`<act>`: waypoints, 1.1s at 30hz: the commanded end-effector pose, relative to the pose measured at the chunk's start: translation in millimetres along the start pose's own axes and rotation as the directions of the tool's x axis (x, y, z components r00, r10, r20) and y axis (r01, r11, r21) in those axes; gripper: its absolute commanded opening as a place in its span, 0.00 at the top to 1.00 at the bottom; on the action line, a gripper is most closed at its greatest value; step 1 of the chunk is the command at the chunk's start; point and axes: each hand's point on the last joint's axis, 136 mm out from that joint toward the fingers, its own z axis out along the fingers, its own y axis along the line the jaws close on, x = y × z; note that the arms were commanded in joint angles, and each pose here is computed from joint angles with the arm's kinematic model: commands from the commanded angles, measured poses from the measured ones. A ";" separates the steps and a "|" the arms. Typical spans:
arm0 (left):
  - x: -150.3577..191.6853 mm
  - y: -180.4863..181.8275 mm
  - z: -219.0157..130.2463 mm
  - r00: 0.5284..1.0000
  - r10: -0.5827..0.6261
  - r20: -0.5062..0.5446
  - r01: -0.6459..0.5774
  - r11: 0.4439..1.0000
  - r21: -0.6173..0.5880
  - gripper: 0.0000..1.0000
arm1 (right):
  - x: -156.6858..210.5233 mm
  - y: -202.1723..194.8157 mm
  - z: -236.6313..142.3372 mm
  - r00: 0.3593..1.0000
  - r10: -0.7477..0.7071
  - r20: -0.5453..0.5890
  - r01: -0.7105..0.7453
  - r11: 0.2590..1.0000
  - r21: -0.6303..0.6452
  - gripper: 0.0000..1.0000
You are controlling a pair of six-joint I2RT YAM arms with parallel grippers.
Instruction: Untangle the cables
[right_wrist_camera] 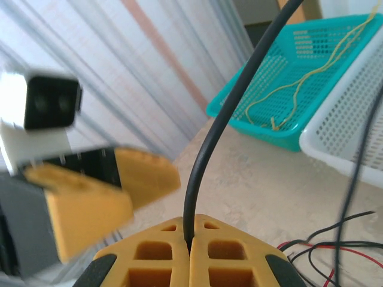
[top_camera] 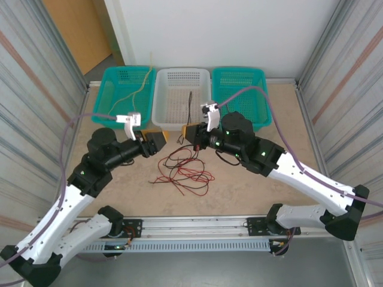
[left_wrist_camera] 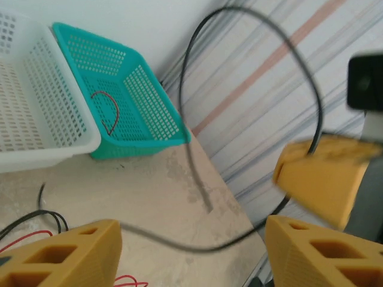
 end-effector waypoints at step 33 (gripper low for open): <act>20.2 -39.6 45.1 0.856 0.517 0.006 -0.517 0.854 0.062 0.71 | -5.5 14.9 -3.5 0.993 0.113 -0.022 -0.115 0.990 -0.088 1.00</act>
